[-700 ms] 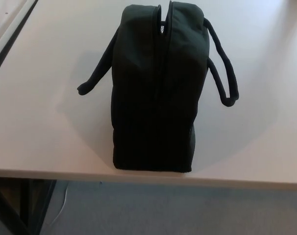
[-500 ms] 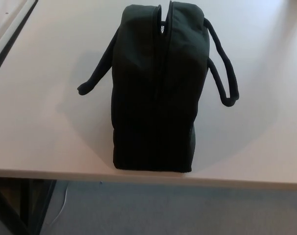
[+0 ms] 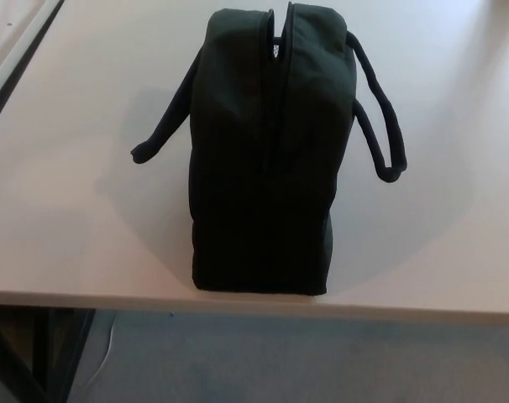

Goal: A lunch bag is kept on the middle of the desk and the robot uses both its hands to grab the opening of the bag from the left and right and moves its hands away from each other to spread the bag open

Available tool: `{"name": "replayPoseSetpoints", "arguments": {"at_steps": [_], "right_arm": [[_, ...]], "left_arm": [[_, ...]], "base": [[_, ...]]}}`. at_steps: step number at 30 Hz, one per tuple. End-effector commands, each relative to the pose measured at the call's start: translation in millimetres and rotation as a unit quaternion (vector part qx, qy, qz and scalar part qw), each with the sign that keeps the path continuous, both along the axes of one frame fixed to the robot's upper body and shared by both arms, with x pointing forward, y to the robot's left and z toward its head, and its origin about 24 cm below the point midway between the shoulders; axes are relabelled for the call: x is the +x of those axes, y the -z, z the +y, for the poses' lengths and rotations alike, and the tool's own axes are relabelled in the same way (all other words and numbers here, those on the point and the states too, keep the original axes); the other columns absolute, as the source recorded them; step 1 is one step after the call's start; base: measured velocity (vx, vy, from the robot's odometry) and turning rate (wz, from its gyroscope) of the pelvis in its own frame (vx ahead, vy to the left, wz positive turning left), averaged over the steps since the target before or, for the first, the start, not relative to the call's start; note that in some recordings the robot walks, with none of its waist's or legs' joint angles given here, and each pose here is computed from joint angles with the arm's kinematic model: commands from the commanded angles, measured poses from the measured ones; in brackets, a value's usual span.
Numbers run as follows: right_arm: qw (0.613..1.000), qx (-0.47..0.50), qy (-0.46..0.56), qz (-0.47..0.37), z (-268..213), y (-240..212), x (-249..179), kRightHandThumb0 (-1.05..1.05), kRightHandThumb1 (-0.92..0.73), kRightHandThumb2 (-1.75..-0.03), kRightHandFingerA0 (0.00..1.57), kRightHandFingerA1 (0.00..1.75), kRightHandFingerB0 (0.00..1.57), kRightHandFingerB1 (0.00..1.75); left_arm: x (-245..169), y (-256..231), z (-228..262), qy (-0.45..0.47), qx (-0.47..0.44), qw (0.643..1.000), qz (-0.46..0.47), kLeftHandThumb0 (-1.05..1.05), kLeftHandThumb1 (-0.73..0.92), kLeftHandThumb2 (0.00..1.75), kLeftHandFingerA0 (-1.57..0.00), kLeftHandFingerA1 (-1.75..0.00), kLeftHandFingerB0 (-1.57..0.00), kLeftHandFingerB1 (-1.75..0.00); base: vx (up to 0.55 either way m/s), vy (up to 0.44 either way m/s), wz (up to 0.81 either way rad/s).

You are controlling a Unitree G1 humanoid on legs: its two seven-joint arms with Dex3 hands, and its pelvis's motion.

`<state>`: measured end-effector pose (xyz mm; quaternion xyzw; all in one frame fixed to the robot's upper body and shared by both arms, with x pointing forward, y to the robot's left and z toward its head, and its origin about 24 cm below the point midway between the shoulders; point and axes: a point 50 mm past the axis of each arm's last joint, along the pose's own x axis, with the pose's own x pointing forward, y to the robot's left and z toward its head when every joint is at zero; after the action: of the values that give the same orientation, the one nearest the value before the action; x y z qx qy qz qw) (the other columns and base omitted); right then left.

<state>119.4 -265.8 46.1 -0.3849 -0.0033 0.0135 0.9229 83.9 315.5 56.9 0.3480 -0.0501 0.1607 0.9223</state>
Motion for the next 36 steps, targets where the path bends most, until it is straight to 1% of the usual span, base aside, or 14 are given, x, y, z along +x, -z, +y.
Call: {"name": "replayPoseSetpoints", "arguments": {"at_steps": [1, 2, 11, 12, 13, 15, 17, 20, 22, 27, 28, 32, 33, 36], "right_arm": [[0.970, -0.121, -0.049, -0.203, -14.0, -84.9, 43.9, -0.32, -0.42, -0.53, 0.58, 0.43, 0.34, 0.33], [0.967, -0.126, -0.050, -0.215, -14.4, -91.5, 47.7, -0.34, -0.42, -0.53, 0.52, 0.41, 0.34, 0.33], [0.929, -0.186, -0.049, -0.315, -13.6, -149.2, 92.6, -0.37, -0.40, -0.52, 0.53, 0.41, 0.36, 0.34], [0.928, -0.185, -0.056, -0.318, -12.5, -153.4, 98.0, -0.35, -0.39, -0.52, 0.48, 0.41, 0.34, 0.34], [0.927, -0.193, -0.061, -0.317, -9.7, -157.6, 103.5, -0.32, -0.42, -0.53, 0.45, 0.40, 0.32, 0.32], [0.921, -0.210, -0.068, -0.321, -3.8, -164.4, 111.7, -0.37, -0.36, -0.58, 0.41, 0.44, 0.30, 0.37], [0.918, -0.215, -0.089, -0.320, 3.1, -167.3, 117.7, -0.32, -0.39, -0.58, 0.37, 0.42, 0.35, 0.38], [0.909, -0.249, -0.143, -0.302, 17.5, -169.5, 128.1, -0.30, -0.37, -0.57, 0.41, 0.41, 0.37, 0.37], [0.897, -0.288, -0.162, -0.293, 24.7, -170.6, 132.6, -0.35, -0.37, -0.59, 0.41, 0.41, 0.37, 0.38], [0.884, -0.314, -0.205, -0.278, 35.6, -168.3, 152.2, -0.25, -0.40, -0.57, 0.46, 0.40, 0.43, 0.38], [0.884, -0.320, -0.209, -0.270, 34.4, -169.5, 159.4, -0.24, -0.41, -0.57, 0.47, 0.40, 0.45, 0.38], [0.869, -0.361, -0.225, -0.252, 43.2, -169.0, 180.8, -0.25, -0.44, -0.53, 0.49, 0.37, 0.49, 0.36], [0.866, -0.363, -0.228, -0.255, 44.4, -168.7, 184.1, -0.26, -0.43, -0.53, 0.52, 0.38, 0.52, 0.37], [0.858, -0.374, -0.244, -0.255, 53.2, -167.9, 199.8, -0.27, -0.44, -0.54, 0.52, 0.37, 0.53, 0.37]], "left_arm": [[35.8, -77.7, 12.2, -0.002, 0.153, 0.954, -0.259, 0.07, 0.51, 0.55, -0.54, -0.42, -0.24, -0.30], [39.9, -83.3, 12.5, -0.001, 0.164, 0.947, -0.275, 0.03, 0.35, 0.84, -0.36, -0.58, -0.10, -0.48], [95.2, -126.1, -3.9, 0.049, 0.194, 0.909, -0.365, -0.05, 0.36, 0.86, -0.29, -0.56, -0.12, -0.49], [99.4, -124.7, -5.8, 0.069, 0.171, 0.920, -0.345, -0.09, 0.57, 0.57, -0.51, -0.63, -0.21, -0.31], [105.2, -122.9, -7.6, 0.076, 0.162, 0.924, -0.338, -0.12, 0.55, 0.58, -1.13, -1.08, -0.22, -0.30], [116.7, -119.5, -10.1, 0.074, 0.165, 0.922, -0.343, -0.08, 0.57, 0.57, -1.09, -0.81, -0.22, -0.30], [126.0, -116.8, -9.6, 0.070, 0.173, 0.919, -0.347, 0.03, 0.54, 0.56, -0.65, -0.54, -0.25, -0.30], [147.5, -115.1, -9.5, 0.075, 0.224, 0.906, -0.351, 0.11, 0.34, 0.87, -0.29, -0.56, -0.15, -0.50], [157.5, -116.0, -9.4, 0.083, 0.252, 0.898, -0.351, 0.17, 0.51, 0.59, -0.39, -0.36, -0.32, -0.33], [183.9, -122.4, -15.1, 0.115, 0.345, 0.872, -0.328, 0.10, 0.35, 0.87, -0.25, -0.54, -0.20, -0.52], [191.1, -123.0, -18.5, 0.117, 0.371, 0.863, -0.323, 0.10, 0.53, 0.57, -0.39, -0.34, -0.32, -0.32], [207.1, -127.4, -25.1, 0.135, 0.398, 0.853, -0.310, 0.10, 0.31, 0.84, -0.28, -0.55, -0.21, -0.52], [210.1, -127.8, -26.2, 0.134, 0.403, 0.851, -0.310, 0.05, 0.51, 0.56, -0.41, -0.34, -0.30, -0.31], [225.8, -135.1, -33.9, 0.136, 0.420, 0.841, -0.312, 0.03, 0.34, 0.85, -0.23, -0.53, -0.18, -0.50]], "base": [[0.00, 0.000, 0.00], [0.00, 0.000, 0.00], [0.00, 0.000, 0.00], [0.00, 0.000, 0.00], [0.00, 0.000, 0.00], [0.00, 0.000, 0.00], [0.00, 0.000, 0.00], [0.00, 0.000, 0.00], [0.00, 0.000, 0.00], [0.00, 0.000, 0.00], [0.00, 0.000, 0.00], [0.00, 0.000, 0.00], [0.00, 0.000, 0.00], [0.00, 0.000, 0.00]]}}
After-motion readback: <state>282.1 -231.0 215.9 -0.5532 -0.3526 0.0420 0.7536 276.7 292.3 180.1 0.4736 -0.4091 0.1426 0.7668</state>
